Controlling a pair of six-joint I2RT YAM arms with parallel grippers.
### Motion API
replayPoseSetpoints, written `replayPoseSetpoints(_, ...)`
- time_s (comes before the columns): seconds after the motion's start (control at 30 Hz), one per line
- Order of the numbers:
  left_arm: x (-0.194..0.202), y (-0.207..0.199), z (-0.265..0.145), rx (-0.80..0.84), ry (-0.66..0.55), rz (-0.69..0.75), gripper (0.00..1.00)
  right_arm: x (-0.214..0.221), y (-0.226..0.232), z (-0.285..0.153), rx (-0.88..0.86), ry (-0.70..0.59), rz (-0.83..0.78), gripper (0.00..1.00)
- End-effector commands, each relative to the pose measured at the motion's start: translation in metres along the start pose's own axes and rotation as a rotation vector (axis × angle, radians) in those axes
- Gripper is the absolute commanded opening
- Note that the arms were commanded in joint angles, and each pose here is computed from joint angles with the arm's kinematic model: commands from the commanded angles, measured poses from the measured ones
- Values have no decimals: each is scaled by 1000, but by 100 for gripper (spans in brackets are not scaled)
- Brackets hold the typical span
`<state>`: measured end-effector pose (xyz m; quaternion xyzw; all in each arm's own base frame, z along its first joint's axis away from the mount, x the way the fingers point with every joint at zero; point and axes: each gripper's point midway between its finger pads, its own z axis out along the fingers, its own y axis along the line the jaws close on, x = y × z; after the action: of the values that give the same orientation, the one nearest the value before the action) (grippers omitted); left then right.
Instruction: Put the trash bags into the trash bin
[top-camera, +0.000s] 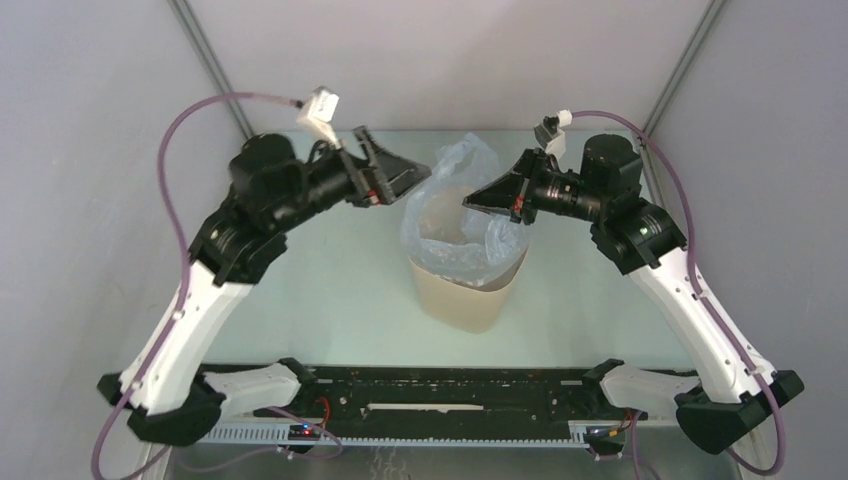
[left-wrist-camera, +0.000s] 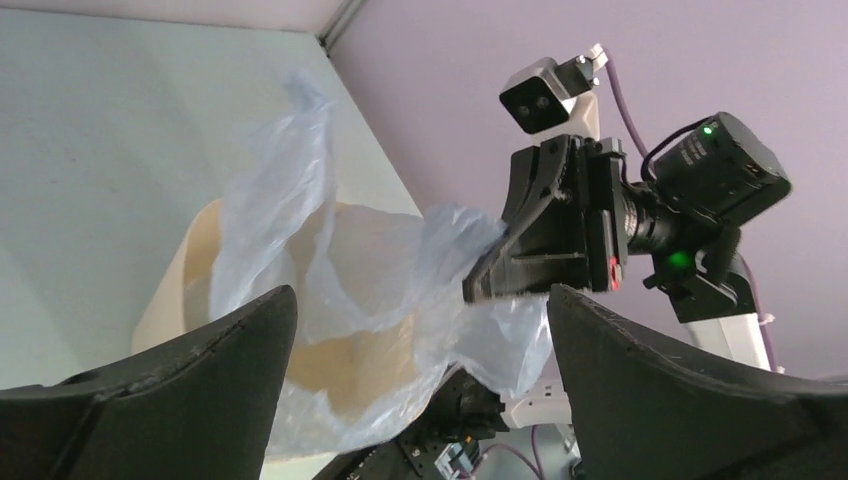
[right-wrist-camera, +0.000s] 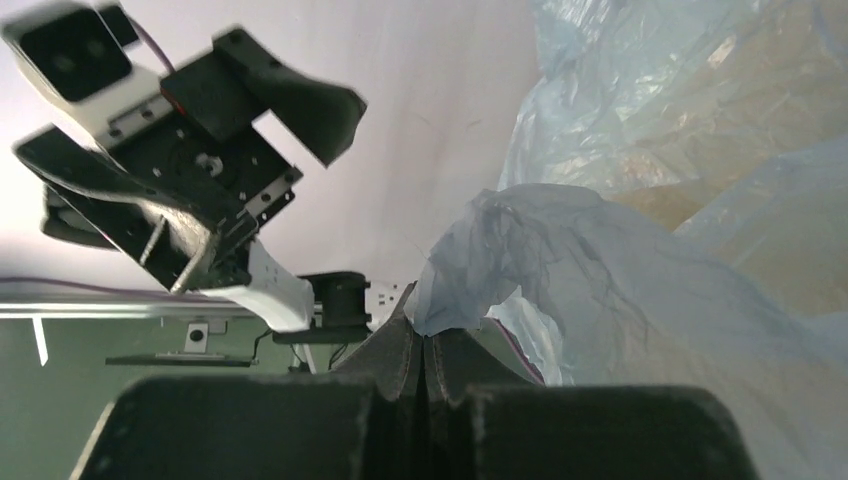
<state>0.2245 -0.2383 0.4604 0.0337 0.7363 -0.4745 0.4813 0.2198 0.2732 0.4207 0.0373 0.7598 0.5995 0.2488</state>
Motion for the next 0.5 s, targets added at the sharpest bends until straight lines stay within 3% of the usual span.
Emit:
replayPoseSetpoints(0.0,14,-1,33,-43,127,145,100,9,8,-21,-33,12,-34,0)
replayPoseSetpoints(0.13,29,17,65,-150,244,250,100,11,0,-31,-23,11,-17,0)
replayPoseSetpoints(0.3,32,37,90,-257,288,247,100,14,-7,-43,-11,5,-11,0)
replayPoseSetpoints(0.47,25,52,98,-328,236,265,78,21,-18,-51,9,11,7,0)
